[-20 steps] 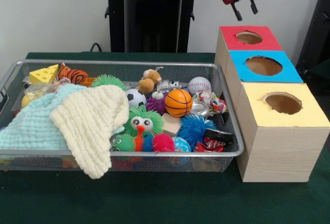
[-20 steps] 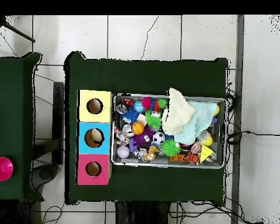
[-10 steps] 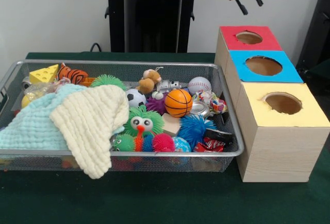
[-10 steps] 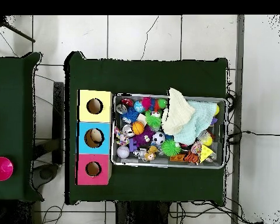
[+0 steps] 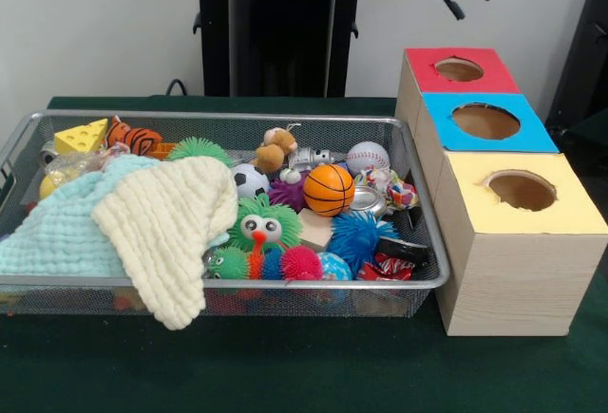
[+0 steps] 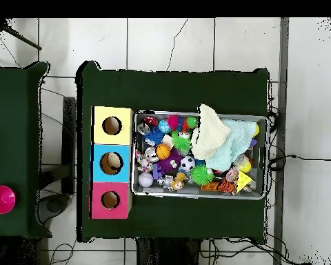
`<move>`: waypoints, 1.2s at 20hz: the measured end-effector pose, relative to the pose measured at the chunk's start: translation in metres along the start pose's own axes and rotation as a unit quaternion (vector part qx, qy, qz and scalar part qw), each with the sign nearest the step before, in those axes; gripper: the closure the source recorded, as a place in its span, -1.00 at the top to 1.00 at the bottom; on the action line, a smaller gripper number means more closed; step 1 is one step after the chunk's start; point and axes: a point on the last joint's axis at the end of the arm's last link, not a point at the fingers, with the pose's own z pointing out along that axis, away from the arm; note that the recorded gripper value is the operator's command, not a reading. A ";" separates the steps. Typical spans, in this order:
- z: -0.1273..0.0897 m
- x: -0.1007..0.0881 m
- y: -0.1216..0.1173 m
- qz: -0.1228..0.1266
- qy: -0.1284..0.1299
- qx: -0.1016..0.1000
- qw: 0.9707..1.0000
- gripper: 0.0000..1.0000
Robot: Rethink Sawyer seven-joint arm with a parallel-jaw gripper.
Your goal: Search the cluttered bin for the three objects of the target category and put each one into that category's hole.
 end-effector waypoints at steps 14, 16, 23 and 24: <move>-0.006 -0.063 -0.028 -0.080 -0.049 0.035 0.995 1.00; -0.008 -0.071 -0.034 -0.094 -0.052 0.047 0.993 1.00; -0.017 -0.094 -0.059 -0.142 -0.045 0.101 0.984 1.00; -0.019 -0.096 -0.062 -0.148 -0.042 0.109 0.982 1.00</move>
